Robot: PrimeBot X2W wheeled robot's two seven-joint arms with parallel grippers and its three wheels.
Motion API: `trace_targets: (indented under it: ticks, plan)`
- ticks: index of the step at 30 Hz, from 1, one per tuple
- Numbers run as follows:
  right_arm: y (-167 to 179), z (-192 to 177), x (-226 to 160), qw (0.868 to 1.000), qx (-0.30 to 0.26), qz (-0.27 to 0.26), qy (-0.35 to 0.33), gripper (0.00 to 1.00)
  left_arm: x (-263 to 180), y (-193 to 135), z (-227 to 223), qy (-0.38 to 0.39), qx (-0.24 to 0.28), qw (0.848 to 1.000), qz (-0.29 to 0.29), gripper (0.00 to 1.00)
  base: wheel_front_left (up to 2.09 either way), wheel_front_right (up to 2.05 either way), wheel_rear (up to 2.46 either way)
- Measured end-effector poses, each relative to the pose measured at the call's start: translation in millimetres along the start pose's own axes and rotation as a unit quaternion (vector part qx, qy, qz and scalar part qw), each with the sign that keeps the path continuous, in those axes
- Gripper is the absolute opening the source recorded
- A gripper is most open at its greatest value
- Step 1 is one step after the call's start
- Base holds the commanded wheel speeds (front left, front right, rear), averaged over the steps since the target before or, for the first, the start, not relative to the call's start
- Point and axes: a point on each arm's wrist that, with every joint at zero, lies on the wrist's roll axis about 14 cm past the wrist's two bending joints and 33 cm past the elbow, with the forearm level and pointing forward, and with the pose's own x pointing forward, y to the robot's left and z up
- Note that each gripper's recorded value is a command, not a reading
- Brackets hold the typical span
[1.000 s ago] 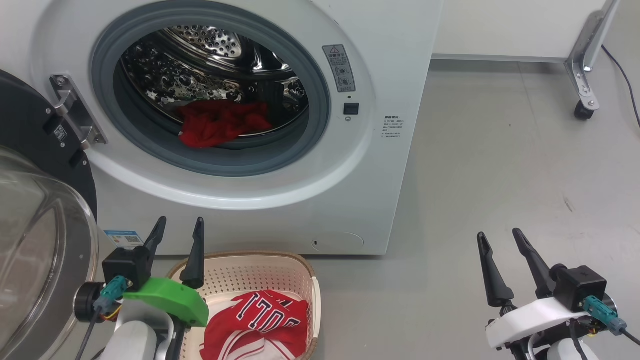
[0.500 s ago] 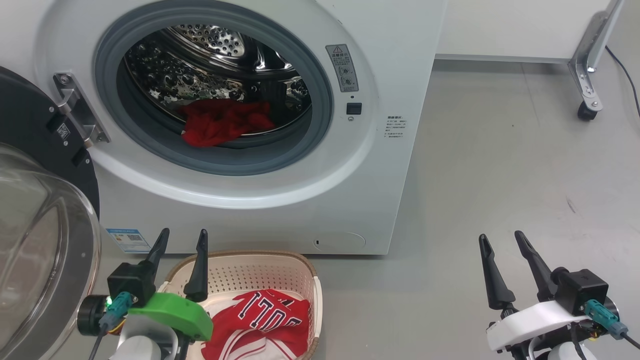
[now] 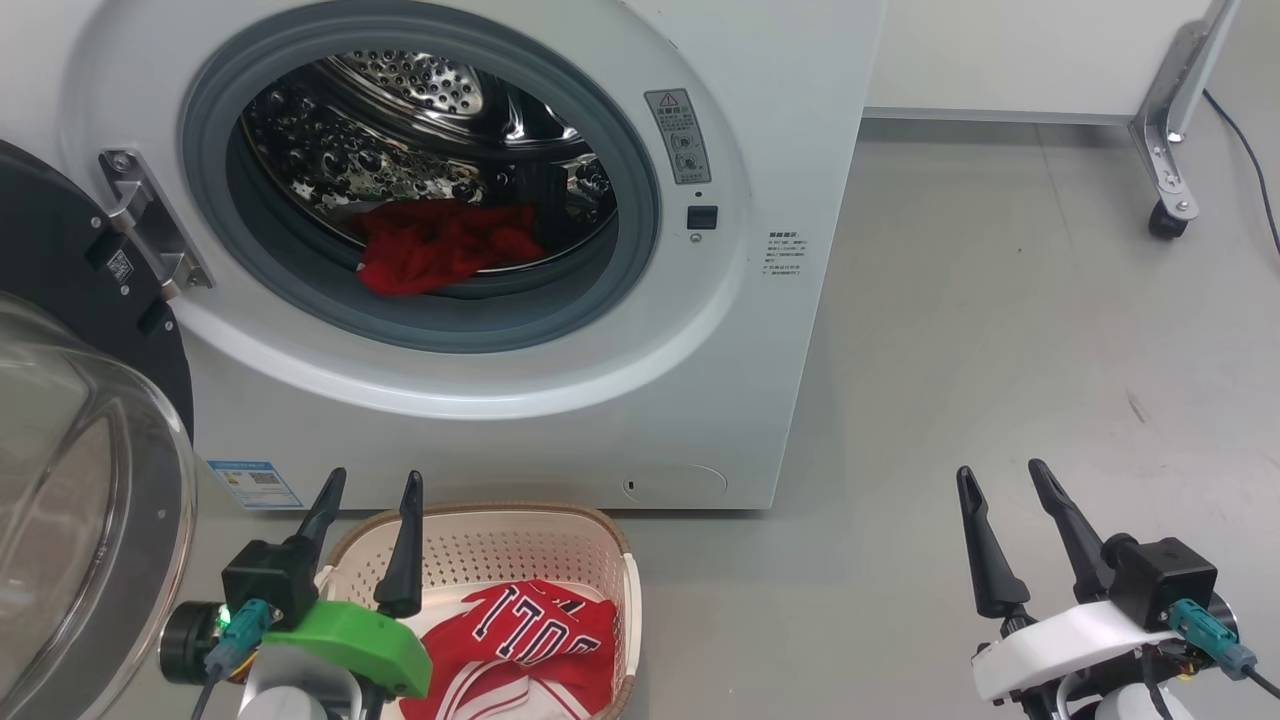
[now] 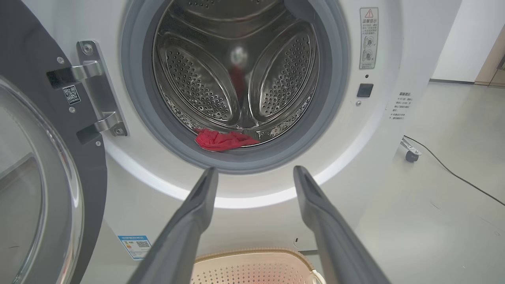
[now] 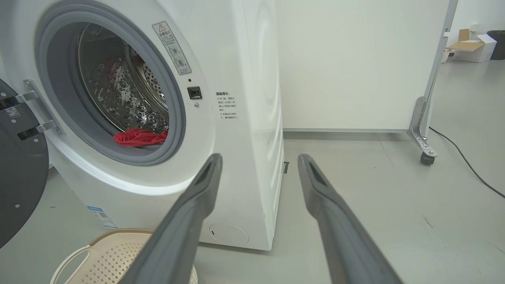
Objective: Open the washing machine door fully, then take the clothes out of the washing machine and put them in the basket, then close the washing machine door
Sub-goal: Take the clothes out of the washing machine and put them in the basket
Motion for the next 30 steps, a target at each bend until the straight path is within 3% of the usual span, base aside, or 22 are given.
trace_targets:
  ticks: [30]
  plan:
    - [-1.3, 0.5, -2.3, 1.0, 0.002, -0.006, -0.001, 1.0, -1.2, -8.0, -1.2, 0.0, 0.007, 1.0, -0.011, 1.0, 0.0, 0.0, 0.0]
